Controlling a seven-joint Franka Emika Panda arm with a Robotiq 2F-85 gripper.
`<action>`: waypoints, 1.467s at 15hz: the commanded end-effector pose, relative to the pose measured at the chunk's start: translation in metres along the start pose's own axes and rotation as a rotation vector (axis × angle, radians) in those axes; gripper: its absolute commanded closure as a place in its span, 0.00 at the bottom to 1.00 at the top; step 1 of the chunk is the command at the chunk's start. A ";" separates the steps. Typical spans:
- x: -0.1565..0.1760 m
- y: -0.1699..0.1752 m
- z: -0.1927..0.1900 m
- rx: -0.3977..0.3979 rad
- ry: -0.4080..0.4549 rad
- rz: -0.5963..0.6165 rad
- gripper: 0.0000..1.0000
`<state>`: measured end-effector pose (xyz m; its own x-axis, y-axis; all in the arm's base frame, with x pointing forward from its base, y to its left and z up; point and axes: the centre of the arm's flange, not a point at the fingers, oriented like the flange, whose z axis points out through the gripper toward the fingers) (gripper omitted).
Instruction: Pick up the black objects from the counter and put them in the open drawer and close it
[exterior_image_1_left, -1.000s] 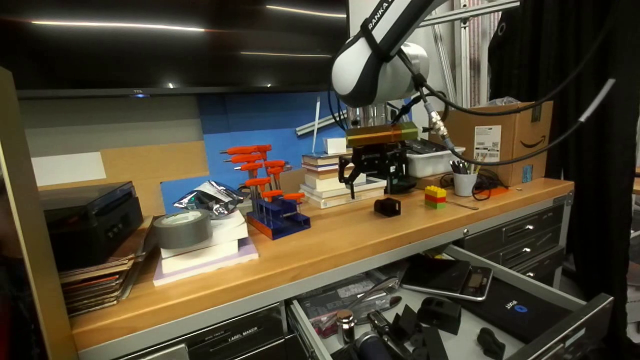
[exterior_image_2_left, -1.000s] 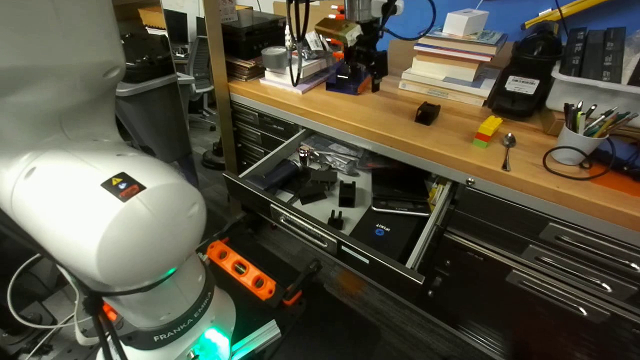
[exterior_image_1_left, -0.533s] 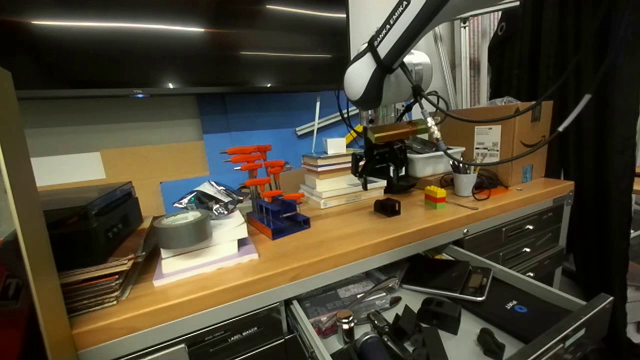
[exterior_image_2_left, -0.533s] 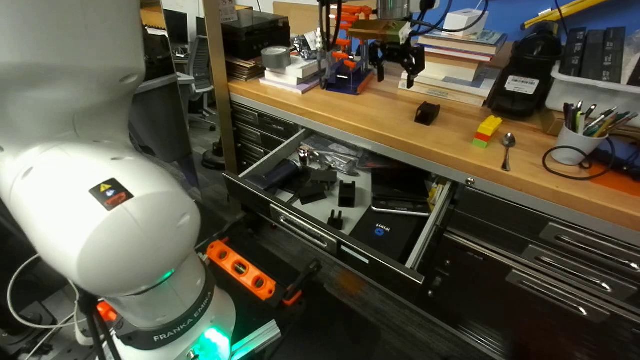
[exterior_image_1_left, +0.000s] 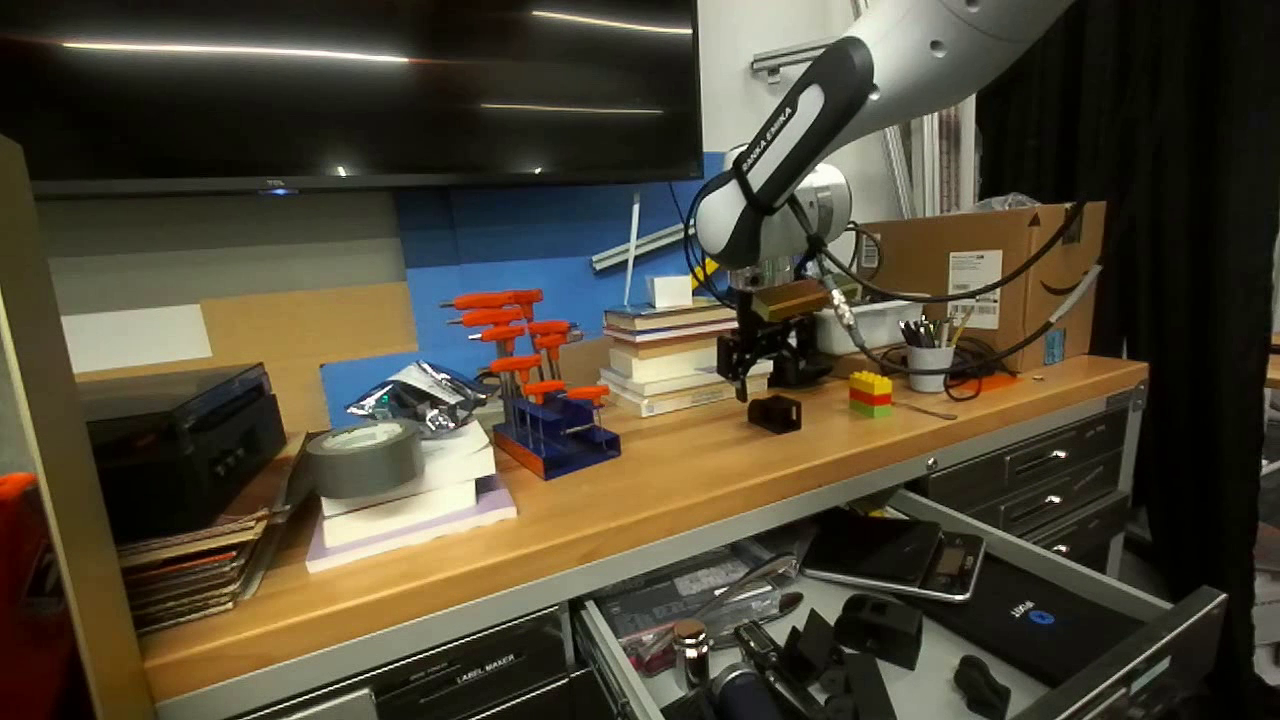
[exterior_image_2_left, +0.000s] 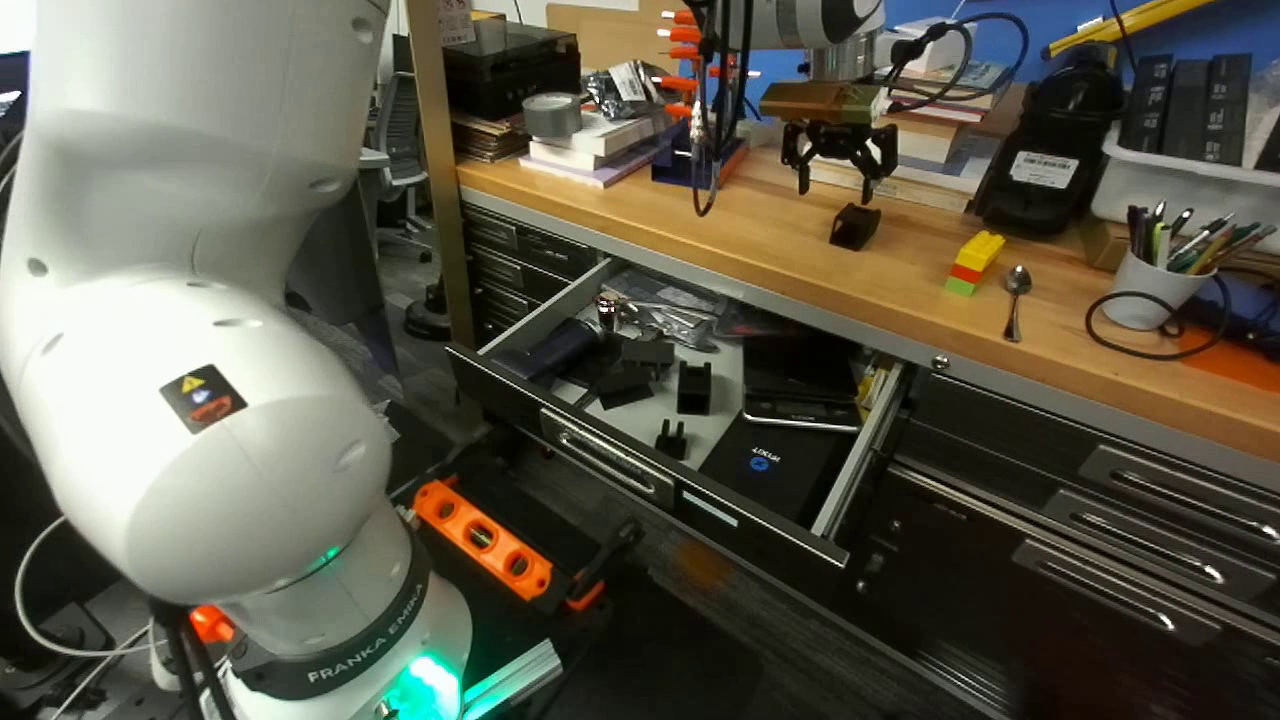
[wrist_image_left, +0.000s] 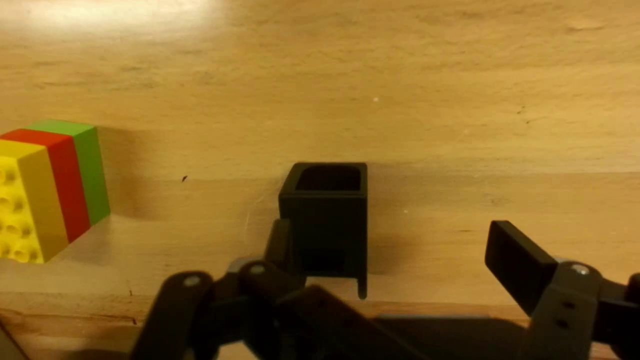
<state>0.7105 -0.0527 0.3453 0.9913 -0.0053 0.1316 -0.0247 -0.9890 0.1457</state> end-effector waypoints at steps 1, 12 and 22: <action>0.038 0.020 0.016 0.007 0.021 -0.020 0.00; 0.055 0.041 0.063 0.049 -0.011 -0.025 0.25; 0.044 0.035 0.041 0.053 -0.097 0.010 0.72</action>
<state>0.7567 -0.0967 0.2978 0.9983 -0.0085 0.0573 -0.0141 -0.9950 0.0993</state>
